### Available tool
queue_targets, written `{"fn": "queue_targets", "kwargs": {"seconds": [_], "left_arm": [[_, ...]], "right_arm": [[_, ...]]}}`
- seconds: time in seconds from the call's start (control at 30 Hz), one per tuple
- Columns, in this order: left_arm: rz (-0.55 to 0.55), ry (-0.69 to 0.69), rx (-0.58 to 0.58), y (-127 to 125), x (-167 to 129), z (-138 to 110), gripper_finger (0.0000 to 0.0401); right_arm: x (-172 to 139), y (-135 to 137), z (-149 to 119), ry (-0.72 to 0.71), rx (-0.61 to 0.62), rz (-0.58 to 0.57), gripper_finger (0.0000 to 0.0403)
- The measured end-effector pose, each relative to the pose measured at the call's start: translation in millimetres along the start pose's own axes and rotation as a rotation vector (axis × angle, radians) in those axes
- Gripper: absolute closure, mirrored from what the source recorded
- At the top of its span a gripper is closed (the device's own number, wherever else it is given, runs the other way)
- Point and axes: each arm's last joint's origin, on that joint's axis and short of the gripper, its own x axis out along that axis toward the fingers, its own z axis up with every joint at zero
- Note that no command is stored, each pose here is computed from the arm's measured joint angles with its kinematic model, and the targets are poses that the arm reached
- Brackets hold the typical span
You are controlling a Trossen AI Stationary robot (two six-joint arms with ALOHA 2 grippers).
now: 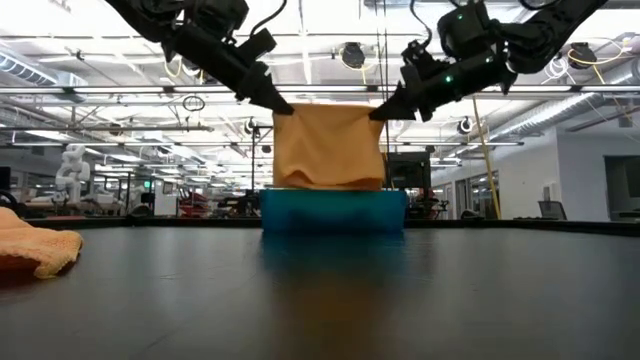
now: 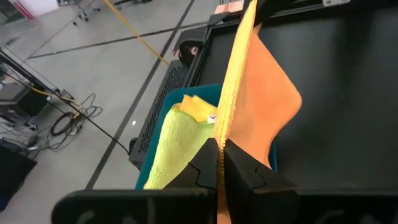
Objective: Fold microfiber towels
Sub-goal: Put the folded orange microfiber towel into the blue bin
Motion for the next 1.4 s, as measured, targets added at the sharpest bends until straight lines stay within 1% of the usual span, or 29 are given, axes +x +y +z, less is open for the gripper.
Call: {"fn": "queue_targets", "kwargs": {"seconds": [0.13, 0.3, 0.4, 0.63, 0.8, 0.93, 1.07, 1.13, 1.2, 1.27, 1.4], "left_arm": [[-0.009, 0.038, 0.001, -1.2, 7.5, -6.5, 0.0396], [-0.029, 0.073, -0.016, -1.8, 11.0, -11.9, 0.0388], [-0.04, 0.077, -0.026, -1.2, 11.0, -13.1, 0.0395], [-0.039, 0.077, -0.048, 6.3, 11.1, -16.1, 0.0391], [-0.073, 0.113, -0.076, 11.0, 19.7, -27.1, 0.0394], [-0.084, 0.158, -0.085, 11.8, 31.6, -39.0, 0.039], [-0.058, 0.176, -0.082, 15.6, 41.9, -47.9, 0.0397], [-0.02, 0.172, -0.074, 18.5, 46.5, -49.9, 0.0392], [0.003, 0.17, -0.07, 22.2, 47.3, -51.4, 0.0385], [0.025, 0.163, -0.063, 25.8, 48.2, -52.0, 0.0384], [0.028, 0.142, -0.08, 33.8, 49.1, -54.9, 0.0396]], "right_arm": [[4.8, -0.8, -6.1, 0.032, 0.002, -0.006, 0.0401], [5.1, -0.4, -9.0, 0.059, 0.01, 0.0, 0.0401], [5.0, -1.2, -9.5, 0.063, 0.009, -0.002, 0.0401], [4.9, -4.0, -9.3, 0.069, -0.021, -0.078, 0.0401], [8.3, -4.5, -13.9, 0.092, -0.003, -0.085, 0.0401], [19.2, -4.7, -27.8, 0.152, 0.001, -0.097, 0.0401], [30.3, -7.5, -37.2, 0.154, -0.027, -0.12, 0.0401], [34.5, -10.2, -40.5, 0.144, -0.029, -0.135, 0.0401], [36.4, -14.7, -41.9, 0.133, -0.027, -0.154, 0.0401], [36.0, -21.5, -43.3, 0.138, -0.023, -0.201, 0.0401], [34.3, -33.3, -45.3, 0.142, 0.0, -0.225, 0.0401]]}}
